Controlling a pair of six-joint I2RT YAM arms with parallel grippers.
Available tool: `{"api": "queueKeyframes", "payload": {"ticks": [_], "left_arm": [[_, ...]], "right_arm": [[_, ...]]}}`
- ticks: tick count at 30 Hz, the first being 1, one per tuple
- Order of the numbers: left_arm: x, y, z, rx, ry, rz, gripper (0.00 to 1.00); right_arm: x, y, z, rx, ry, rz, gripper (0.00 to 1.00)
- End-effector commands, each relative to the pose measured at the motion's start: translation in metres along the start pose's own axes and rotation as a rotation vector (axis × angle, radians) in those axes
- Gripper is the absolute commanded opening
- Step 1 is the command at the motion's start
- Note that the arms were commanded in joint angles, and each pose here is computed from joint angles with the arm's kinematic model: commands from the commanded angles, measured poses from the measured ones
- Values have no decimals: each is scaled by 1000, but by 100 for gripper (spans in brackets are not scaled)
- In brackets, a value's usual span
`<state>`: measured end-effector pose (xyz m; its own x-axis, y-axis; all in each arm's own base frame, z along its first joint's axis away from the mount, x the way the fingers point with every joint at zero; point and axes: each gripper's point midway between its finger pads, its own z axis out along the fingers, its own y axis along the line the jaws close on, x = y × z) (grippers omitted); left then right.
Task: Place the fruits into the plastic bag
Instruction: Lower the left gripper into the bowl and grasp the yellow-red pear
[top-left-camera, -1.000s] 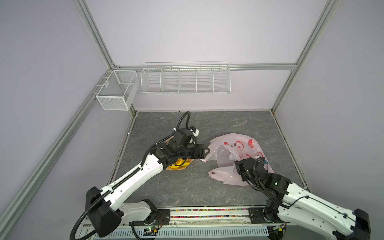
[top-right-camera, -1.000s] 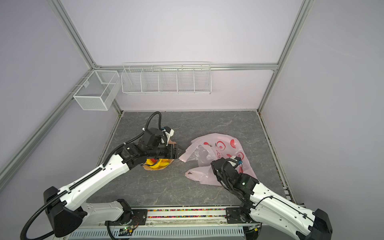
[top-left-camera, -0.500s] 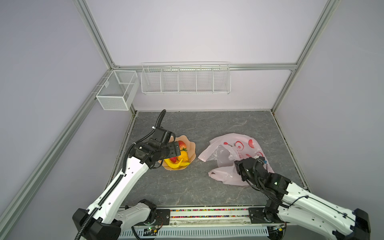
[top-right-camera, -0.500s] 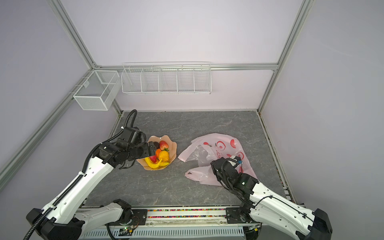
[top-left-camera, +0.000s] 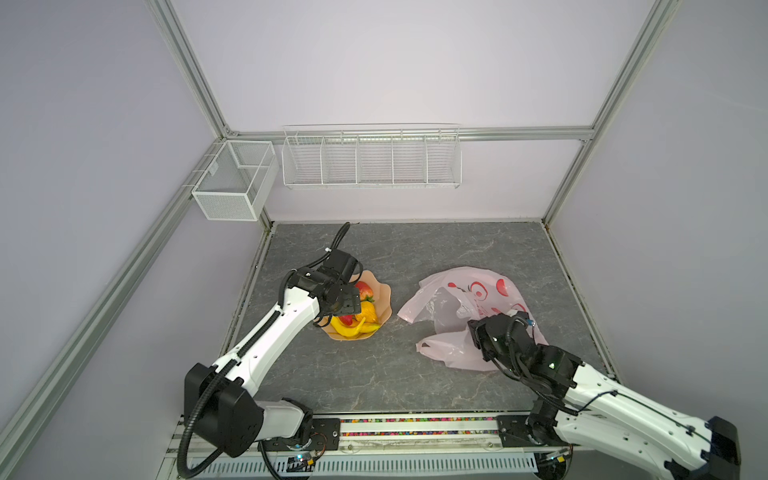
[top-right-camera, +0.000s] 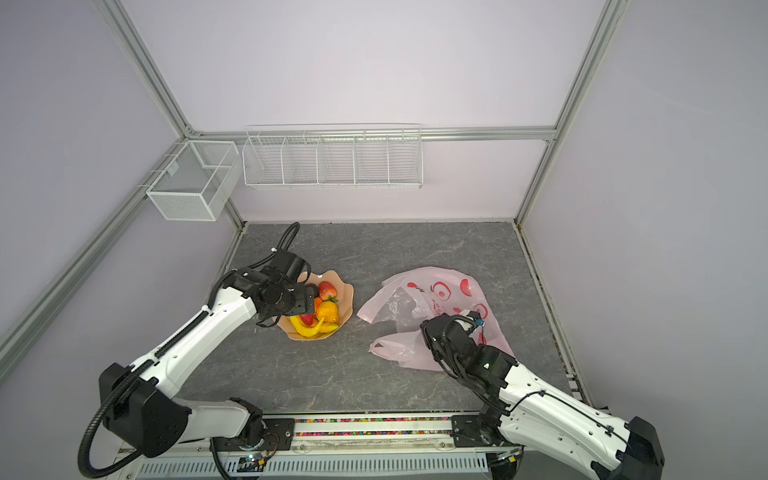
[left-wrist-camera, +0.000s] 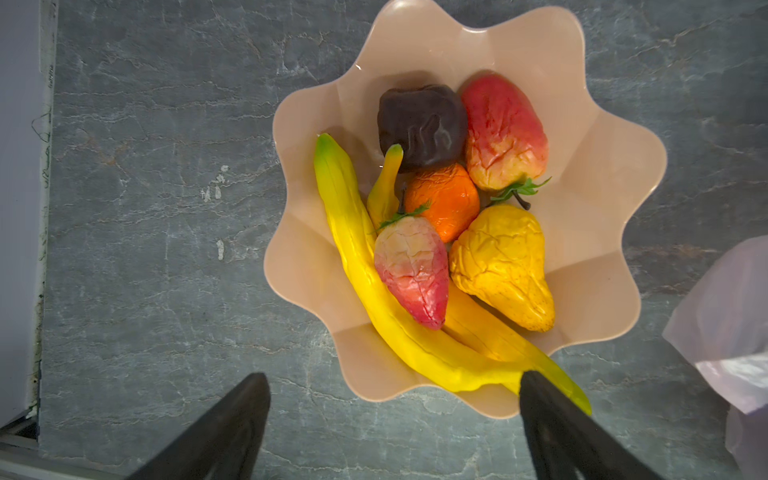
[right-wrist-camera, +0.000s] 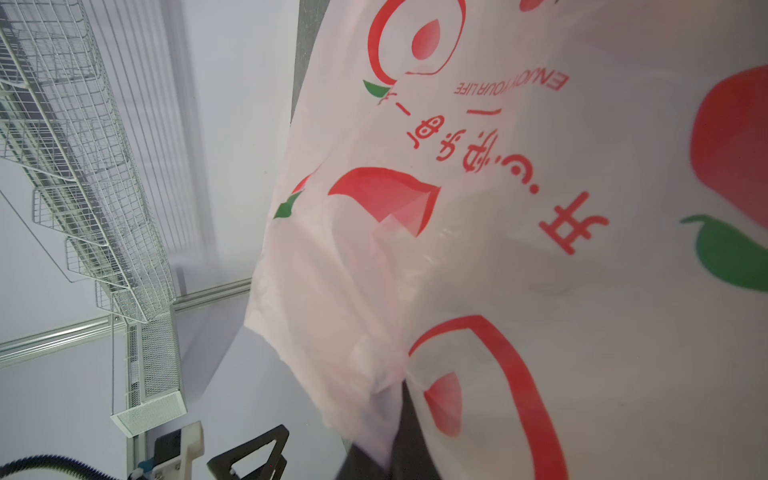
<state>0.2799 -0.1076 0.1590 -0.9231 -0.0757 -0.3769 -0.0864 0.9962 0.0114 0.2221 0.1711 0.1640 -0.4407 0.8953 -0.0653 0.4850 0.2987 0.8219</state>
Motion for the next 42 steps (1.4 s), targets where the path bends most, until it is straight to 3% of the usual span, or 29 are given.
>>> {"api": "queueKeyframes", "payload": {"ticks": [1, 14, 25, 31, 36, 39, 42], "left_arm": [[-11, -6, 10, -4, 8, 4, 93], [-3, -18, 79, -24, 172, -23, 77], [4, -18, 98, -20, 211, -28, 46], [0, -16, 84, -13, 189, -26, 32], [-17, -20, 53, 38, 115, -27, 28], [-31, -32, 23, 146, 36, -16, 28], [-40, -63, -13, 375, -49, 51, 28]], "right_arm": [[2, 6, -3, -1, 16, 54, 6], [-1, 9, -5, -3, 7, 47, 6], [-4, 8, -7, -2, 0, 50, 6], [-4, 8, -8, 0, 3, 53, 6], [-4, 8, -9, 0, 3, 49, 6], [-4, 8, -9, -1, 3, 50, 6], [-5, 8, -10, -2, 2, 47, 6]]}}
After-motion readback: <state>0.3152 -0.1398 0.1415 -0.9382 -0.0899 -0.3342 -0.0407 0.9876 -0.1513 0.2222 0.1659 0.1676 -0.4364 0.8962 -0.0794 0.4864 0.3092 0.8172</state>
